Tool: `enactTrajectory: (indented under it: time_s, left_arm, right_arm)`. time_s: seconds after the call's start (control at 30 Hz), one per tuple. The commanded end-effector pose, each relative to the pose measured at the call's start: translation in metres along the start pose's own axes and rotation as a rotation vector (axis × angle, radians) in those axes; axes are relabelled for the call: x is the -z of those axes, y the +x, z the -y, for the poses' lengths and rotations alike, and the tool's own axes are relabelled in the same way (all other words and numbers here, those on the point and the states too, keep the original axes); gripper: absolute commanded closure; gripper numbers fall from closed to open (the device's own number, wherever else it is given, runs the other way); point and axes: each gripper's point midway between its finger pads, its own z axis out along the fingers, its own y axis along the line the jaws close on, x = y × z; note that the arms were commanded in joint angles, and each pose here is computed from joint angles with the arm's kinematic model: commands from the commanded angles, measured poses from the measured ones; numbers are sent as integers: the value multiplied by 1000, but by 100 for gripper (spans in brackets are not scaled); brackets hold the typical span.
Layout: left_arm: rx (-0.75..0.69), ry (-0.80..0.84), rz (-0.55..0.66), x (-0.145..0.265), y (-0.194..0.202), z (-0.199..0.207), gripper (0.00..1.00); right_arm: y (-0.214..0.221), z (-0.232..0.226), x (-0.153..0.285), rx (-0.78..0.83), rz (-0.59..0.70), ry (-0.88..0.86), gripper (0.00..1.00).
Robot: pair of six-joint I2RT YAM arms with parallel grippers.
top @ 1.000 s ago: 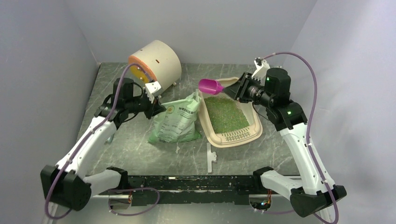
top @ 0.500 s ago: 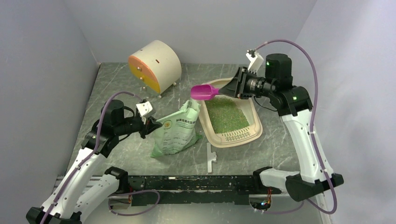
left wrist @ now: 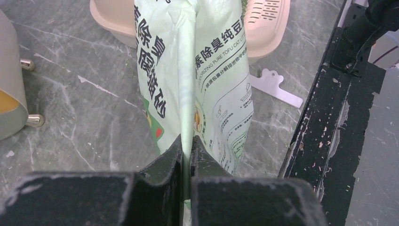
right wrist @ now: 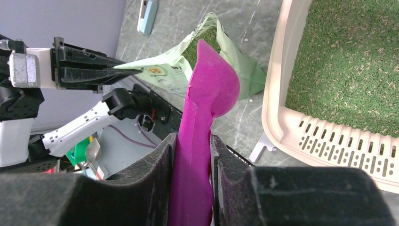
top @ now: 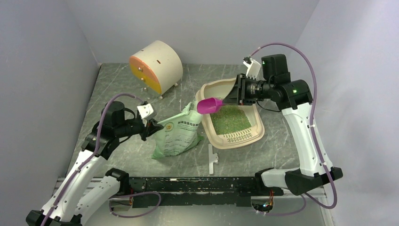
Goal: Fill the litter box with clean litter
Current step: 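Scoop the cat litter from the cat litter bag.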
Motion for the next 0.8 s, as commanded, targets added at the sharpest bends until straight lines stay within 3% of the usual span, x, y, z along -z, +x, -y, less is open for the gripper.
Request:
enactTrajectory:
  time_s: [0.0,0.37,0.5,0.77]
  left_arm:
    - [-261,38,260,19,-92,11,95]
    - [-380,35,262,18,-117,1,95]
    - [-402,9,281,15,-127,-7,95]
    - [-303,38,200,6,-94,-6,95]
  right_arm:
    - [3,-5,-3,20,-44,-16,100]
    - [8,-5,-36,52,-145,93,100]
    - [33,1,-63,78,-256,171,100]
    - [65,0,-99,72,-320,131,100]
